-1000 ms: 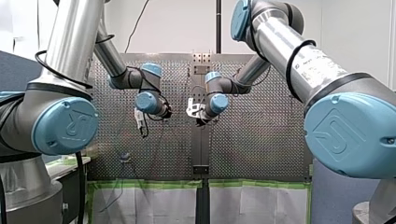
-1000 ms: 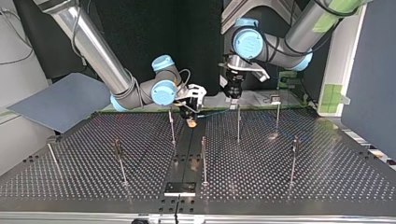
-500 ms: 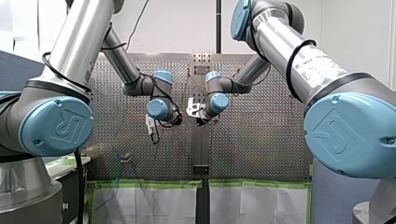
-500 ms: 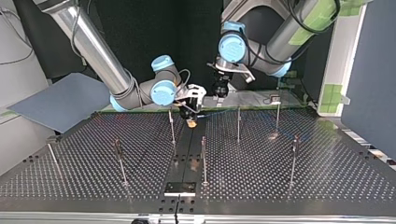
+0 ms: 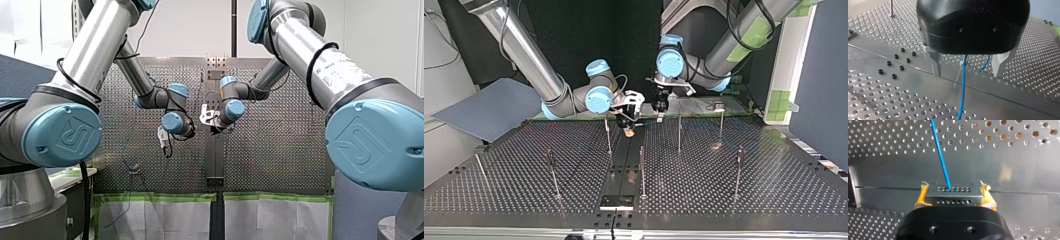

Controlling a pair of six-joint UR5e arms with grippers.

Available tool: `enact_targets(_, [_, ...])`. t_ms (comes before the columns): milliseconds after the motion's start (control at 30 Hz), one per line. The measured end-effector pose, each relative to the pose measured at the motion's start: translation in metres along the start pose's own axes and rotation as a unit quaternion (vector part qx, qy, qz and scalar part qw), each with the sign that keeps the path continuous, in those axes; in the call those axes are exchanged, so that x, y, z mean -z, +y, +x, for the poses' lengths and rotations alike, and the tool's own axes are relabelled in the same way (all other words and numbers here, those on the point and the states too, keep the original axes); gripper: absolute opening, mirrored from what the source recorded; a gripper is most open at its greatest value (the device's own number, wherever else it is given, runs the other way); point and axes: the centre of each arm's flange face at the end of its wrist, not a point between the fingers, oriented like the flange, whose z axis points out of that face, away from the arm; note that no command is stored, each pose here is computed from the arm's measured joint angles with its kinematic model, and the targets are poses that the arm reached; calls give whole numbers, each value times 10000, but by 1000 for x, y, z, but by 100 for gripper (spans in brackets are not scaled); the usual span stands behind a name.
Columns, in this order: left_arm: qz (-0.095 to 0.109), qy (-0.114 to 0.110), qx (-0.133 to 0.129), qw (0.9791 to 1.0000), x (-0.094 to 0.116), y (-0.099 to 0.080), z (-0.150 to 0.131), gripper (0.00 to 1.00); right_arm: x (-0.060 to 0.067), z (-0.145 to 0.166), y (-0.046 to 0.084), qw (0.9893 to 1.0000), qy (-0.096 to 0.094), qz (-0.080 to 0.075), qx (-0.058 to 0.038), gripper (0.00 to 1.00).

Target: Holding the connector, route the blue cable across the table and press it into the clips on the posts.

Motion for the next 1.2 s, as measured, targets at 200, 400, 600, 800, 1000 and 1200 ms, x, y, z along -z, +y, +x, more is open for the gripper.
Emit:
enact_targets(200, [83, -34, 66, 9999, -12, 0, -5, 100, 0, 0, 0, 10000, 1, -1, 0, 0])
enact_targets(400, [96, 60, 89, 9999, -31, 0, 4, 100, 0, 0, -2, 10000, -10, 52, 2, 0])
enact_targets(600, [-66, 111, 100, 9999, -47, 2, 13, 100, 0, 0, -2, 10000, -16, 77, 2, 0])
enact_targets(800, [-238, 186, -16, 9995, -47, 4, 17, 71, 1, 1, -2, 10000, -11, 77, 1, 0])
enact_targets(1000, [-400, 206, -218, 9987, -42, 1, 18, 0, 2, 6, -2, 10000, 23, 79, 2, 0])
enact_targets(1200, [-325, 105, -121, 9993, -35, -12, 5, 0, 5, 12, -1, 10000, 48, 68, 2, 0])
